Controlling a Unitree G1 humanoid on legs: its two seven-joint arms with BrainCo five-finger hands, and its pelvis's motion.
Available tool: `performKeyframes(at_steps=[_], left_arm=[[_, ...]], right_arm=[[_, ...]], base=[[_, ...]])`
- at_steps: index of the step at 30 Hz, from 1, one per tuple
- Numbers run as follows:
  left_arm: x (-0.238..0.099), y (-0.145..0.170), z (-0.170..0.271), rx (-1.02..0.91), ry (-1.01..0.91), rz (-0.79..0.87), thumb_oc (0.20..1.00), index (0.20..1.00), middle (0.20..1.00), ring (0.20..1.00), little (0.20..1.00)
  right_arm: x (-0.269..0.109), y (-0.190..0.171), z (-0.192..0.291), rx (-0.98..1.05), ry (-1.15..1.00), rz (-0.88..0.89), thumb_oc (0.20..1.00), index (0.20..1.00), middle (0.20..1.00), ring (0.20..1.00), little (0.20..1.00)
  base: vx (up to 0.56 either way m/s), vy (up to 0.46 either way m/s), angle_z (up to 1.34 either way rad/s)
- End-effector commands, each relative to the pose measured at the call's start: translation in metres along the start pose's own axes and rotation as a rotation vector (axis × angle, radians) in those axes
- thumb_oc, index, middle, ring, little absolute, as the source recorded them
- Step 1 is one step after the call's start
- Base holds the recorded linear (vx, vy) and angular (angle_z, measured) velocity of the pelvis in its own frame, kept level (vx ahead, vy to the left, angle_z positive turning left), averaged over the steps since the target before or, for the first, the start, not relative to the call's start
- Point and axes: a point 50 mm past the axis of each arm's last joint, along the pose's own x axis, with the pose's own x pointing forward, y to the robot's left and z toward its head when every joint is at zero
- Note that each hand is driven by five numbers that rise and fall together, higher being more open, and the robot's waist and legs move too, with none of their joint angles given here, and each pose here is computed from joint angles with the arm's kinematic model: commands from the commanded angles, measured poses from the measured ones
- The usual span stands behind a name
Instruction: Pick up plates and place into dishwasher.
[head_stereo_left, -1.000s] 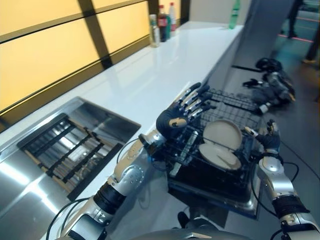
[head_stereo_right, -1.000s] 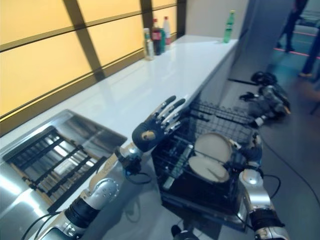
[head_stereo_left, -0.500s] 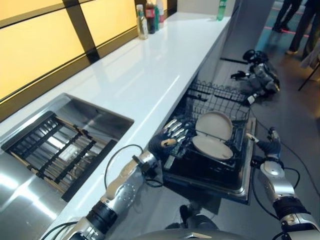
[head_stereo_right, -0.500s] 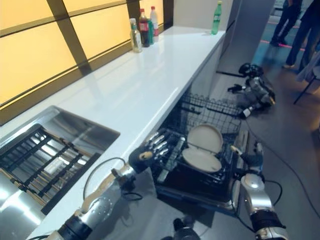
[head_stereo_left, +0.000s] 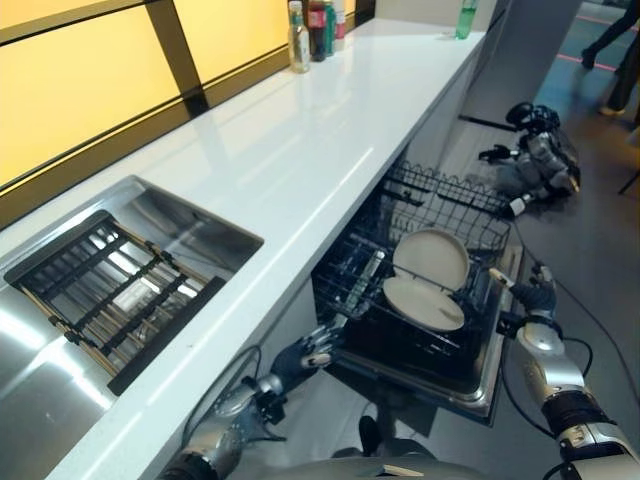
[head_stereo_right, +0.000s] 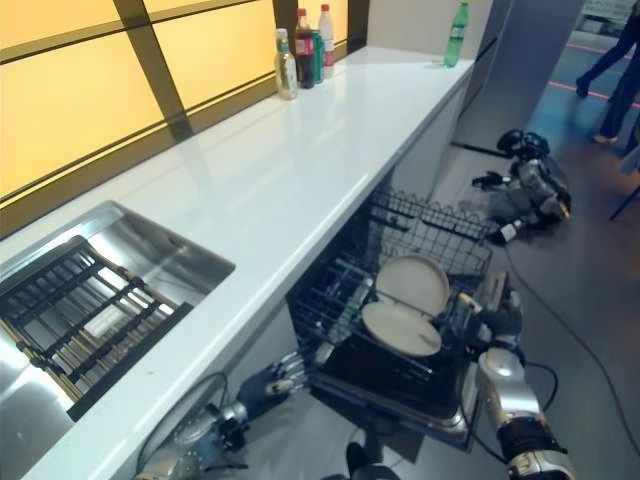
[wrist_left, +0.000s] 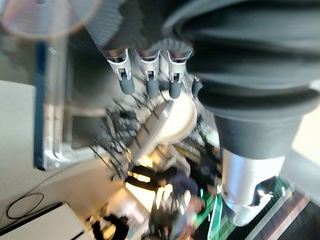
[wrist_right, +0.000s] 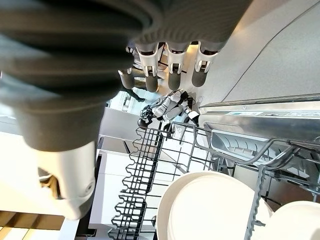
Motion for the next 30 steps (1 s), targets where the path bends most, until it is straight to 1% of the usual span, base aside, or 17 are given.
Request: performKeyframes(at_steps=[1,6,9,13,15,17,21,28,30], left_arm=[[-0.012,0.010,-0.015,0.037,0.052,0.045,1.000,1.000,1.000,1.000,1.000],[-0.044,0.040,-0.043,0.066,0.209,0.260,1.000,1.000,1.000,1.000,1.000],[-0.061,0.050,-0.050,0.096,0.252,0.318,1.000,1.000,1.000,1.000,1.000],[-0.071,0.057,-0.053,0.168,0.292,0.370,1.000,1.000,1.000,1.000,1.000],[-0.076,0.062,-0.053,0.174,0.305,0.414,1.000,1.000,1.000,1.000,1.000],[-0.080,0.066,-0.054,0.167,0.308,0.465,1.000,1.000,1.000,1.000,1.000],[-0.084,0.071,-0.052,0.156,0.303,0.515,1.000,1.000,1.000,1.000,1.000],[-0.083,0.071,-0.050,0.138,0.267,0.534,1.000,1.000,1.000,1.000,1.000],[-0.080,0.071,-0.046,0.139,0.249,0.529,1.000,1.000,1.000,1.000,1.000]], right_arm=[[0.013,-0.008,0.019,0.061,-0.060,-0.039,1.000,1.000,1.000,1.000,1.000],[0.012,-0.013,0.010,0.045,-0.032,-0.051,1.000,1.000,1.000,1.000,1.000],[0.013,-0.016,0.009,0.079,-0.020,-0.101,1.000,1.000,1.000,1.000,1.000],[0.019,-0.024,0.014,0.142,-0.027,-0.151,1.000,1.000,1.000,1.000,1.000],[0.022,-0.024,0.020,0.175,-0.034,-0.162,1.000,1.000,1.000,1.000,1.000],[0.025,-0.027,0.026,0.215,-0.045,-0.184,1.000,1.000,1.000,1.000,1.000],[0.032,-0.035,0.040,0.346,-0.079,-0.220,1.000,1.000,1.000,1.000,1.000],[0.040,-0.055,0.038,0.319,-0.045,-0.285,1.000,1.000,1.000,1.000,1.000],[0.043,-0.061,0.035,0.357,-0.013,-0.292,1.000,1.000,1.000,1.000,1.000]], base=[[0.06,-0.043,0.00],[0.04,-0.048,0.03],[0.02,-0.052,0.09],[-0.05,-0.048,0.20],[-0.03,-0.053,0.17],[-0.03,-0.043,0.15],[-0.04,-0.039,0.01],[0.01,-0.006,0.00],[0.02,-0.010,0.04]])
